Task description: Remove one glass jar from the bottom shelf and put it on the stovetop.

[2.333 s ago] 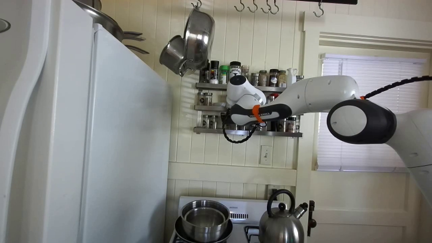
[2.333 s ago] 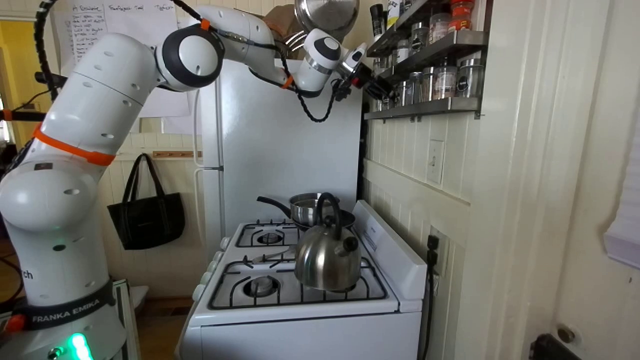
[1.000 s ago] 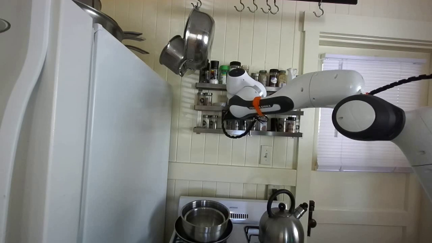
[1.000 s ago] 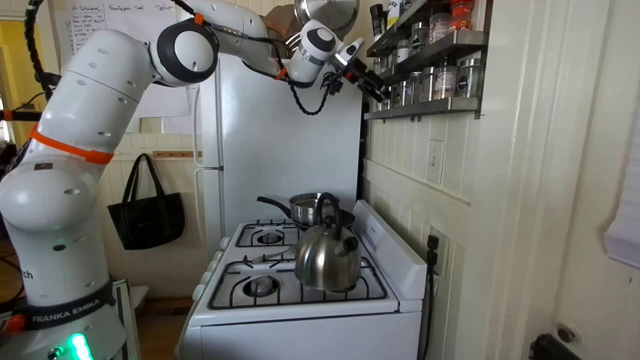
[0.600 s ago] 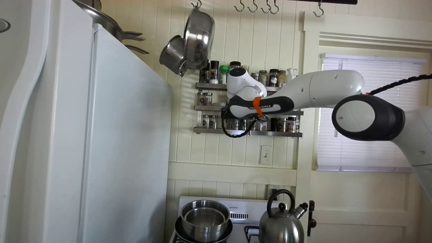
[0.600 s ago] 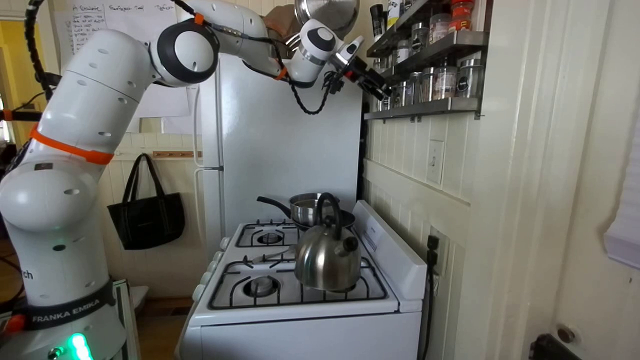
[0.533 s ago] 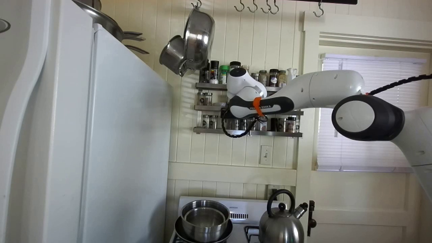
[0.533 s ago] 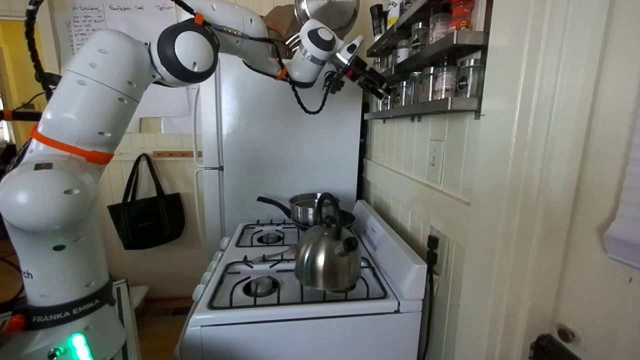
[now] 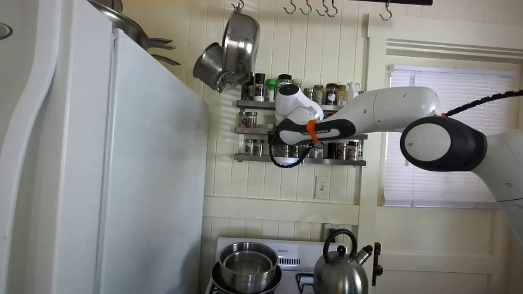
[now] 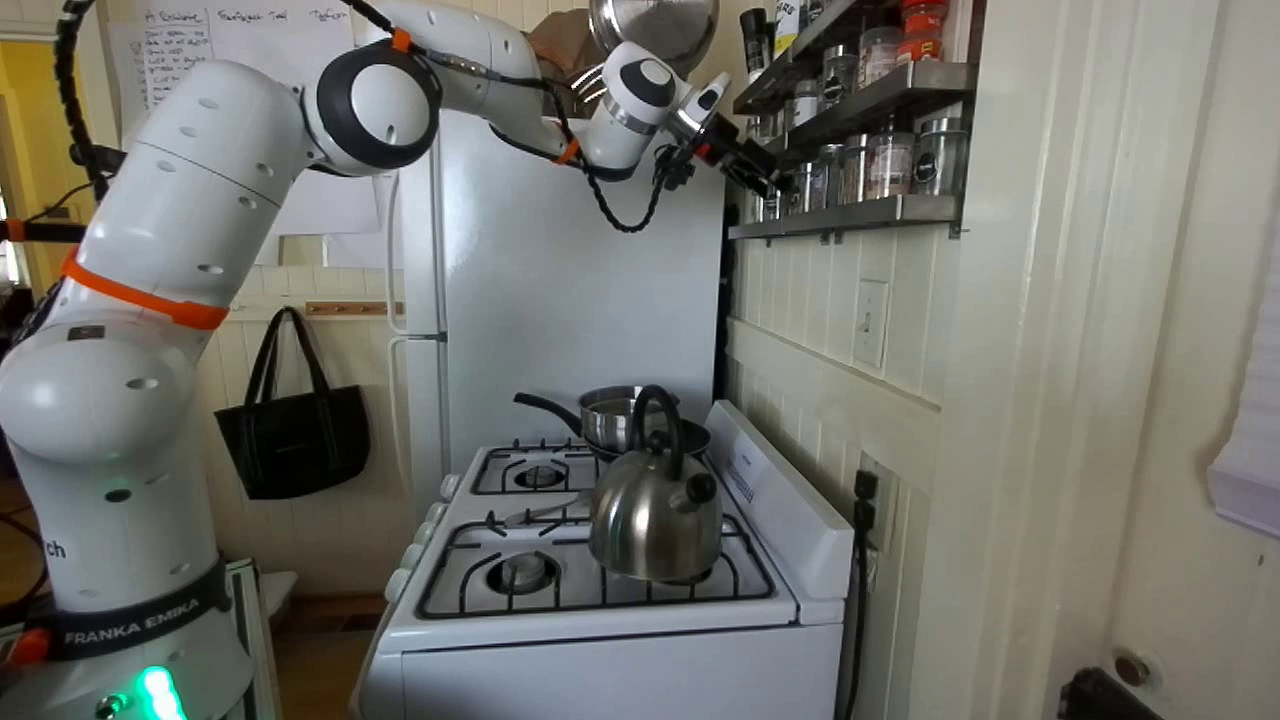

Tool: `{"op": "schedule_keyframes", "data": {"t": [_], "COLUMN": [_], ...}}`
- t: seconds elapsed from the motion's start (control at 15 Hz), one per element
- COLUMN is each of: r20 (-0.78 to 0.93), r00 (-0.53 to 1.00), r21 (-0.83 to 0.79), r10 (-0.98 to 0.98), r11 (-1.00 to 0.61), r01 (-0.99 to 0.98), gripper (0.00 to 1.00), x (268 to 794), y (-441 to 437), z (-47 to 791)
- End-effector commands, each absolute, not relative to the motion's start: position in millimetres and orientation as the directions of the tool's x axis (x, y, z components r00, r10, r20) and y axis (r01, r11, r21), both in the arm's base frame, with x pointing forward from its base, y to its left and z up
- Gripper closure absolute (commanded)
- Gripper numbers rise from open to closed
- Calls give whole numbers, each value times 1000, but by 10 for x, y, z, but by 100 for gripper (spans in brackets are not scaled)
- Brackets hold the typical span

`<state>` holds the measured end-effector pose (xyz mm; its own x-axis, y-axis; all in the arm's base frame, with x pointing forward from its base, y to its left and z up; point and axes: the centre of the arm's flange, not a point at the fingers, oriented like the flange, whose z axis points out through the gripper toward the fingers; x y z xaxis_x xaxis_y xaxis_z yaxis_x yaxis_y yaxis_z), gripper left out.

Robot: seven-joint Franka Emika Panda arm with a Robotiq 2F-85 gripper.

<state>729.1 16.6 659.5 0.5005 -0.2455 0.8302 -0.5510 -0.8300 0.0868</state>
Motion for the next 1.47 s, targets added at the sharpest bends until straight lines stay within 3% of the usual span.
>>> {"op": "schedule_keyframes", "data": {"t": [0.0,0.13,0.2,0.4,1.4], "r20": [829,830,830,832,850], "r00": [504,504,504,506,527], "r21": [97,99,98,110,307], "r10": [-242,-240,-239,-228,-3], "r11": [-825,-826,-827,-826,-810], "r01": [-556,-556,-553,-553,-499], "gripper": [24,41,57,77,77], "x": [7262,7261,7260,7251,7029], "y": [165,167,168,164,540], "z": [6555,6552,6548,6511,6535]}}
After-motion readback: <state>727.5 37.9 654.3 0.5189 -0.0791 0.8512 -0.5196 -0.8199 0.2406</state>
